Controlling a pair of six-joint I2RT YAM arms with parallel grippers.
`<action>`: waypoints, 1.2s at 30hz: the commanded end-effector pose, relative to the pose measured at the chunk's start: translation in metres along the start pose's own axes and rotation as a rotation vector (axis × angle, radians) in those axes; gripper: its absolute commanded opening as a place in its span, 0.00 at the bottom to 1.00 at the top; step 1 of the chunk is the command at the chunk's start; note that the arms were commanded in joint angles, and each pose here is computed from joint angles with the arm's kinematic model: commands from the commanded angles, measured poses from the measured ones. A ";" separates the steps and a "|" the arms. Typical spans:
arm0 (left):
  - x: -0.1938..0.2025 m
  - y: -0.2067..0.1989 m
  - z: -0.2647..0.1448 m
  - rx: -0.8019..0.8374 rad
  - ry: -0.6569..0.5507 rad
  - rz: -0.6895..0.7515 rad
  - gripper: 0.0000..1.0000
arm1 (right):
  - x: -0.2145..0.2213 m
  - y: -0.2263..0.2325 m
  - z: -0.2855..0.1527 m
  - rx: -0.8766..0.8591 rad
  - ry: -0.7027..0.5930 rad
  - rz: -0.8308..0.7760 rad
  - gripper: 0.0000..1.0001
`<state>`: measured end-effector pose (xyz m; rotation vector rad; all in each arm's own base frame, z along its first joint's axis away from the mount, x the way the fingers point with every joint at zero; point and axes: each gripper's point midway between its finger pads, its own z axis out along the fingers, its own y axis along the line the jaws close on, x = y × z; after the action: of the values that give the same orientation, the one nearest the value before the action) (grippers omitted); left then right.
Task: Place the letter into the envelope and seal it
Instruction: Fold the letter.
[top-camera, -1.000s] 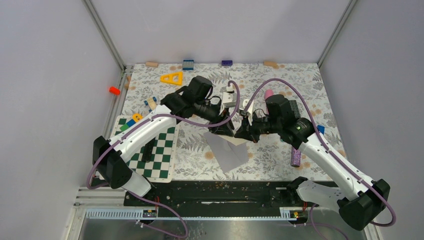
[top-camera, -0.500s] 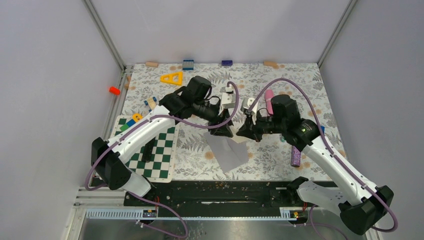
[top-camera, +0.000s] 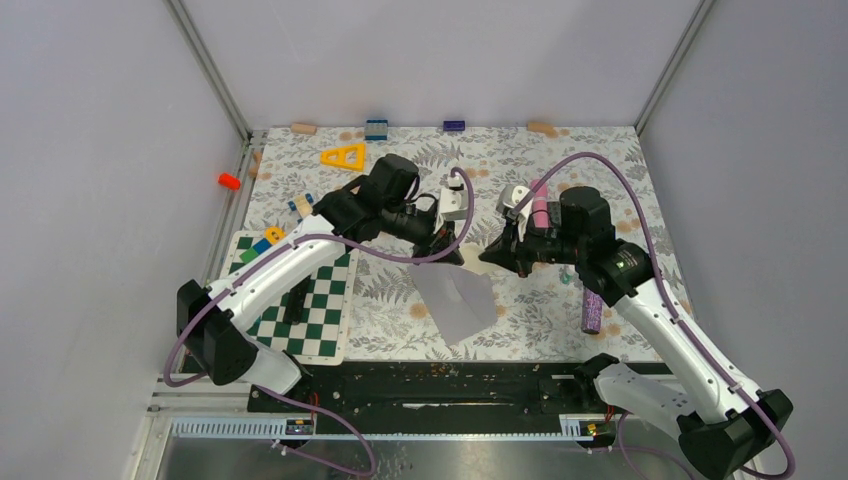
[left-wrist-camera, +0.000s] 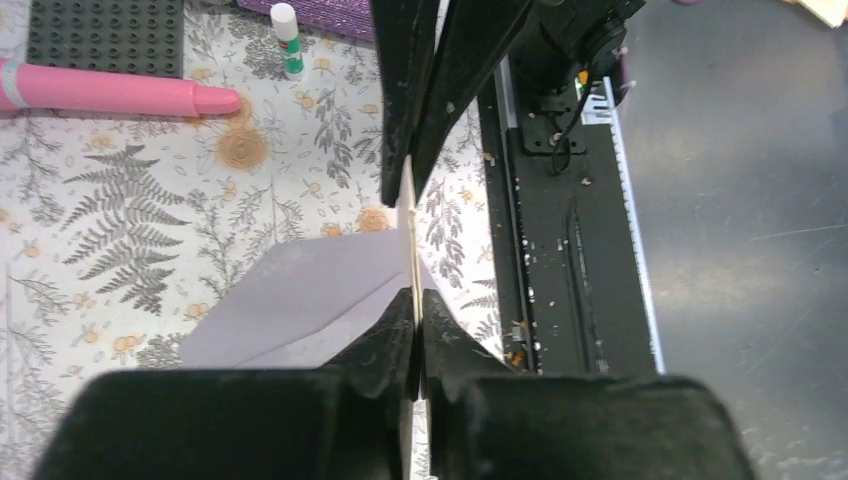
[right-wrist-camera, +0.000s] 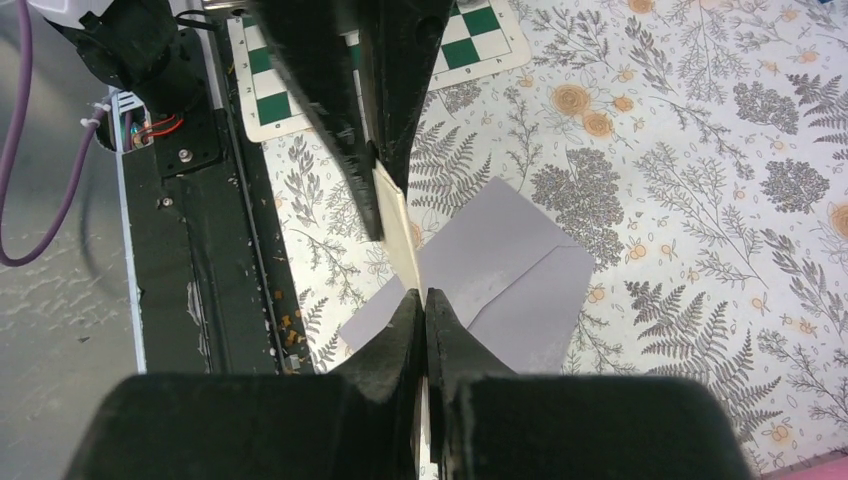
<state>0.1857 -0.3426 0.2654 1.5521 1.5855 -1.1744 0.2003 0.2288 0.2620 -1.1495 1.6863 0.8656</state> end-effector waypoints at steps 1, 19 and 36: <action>-0.007 -0.001 -0.006 -0.025 -0.022 0.061 0.00 | -0.015 0.002 -0.005 -0.008 -0.058 -0.018 0.00; -0.024 0.005 -0.007 -0.031 -0.040 0.047 0.58 | -0.009 0.009 -0.001 -0.061 -0.051 -0.012 0.00; -0.013 0.005 0.004 0.019 -0.024 0.012 0.00 | -0.015 0.008 0.001 -0.068 -0.060 0.017 0.30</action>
<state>0.1922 -0.3477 0.2674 1.5415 1.6037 -1.1760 0.1912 0.2327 0.2591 -1.1638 1.6839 0.9510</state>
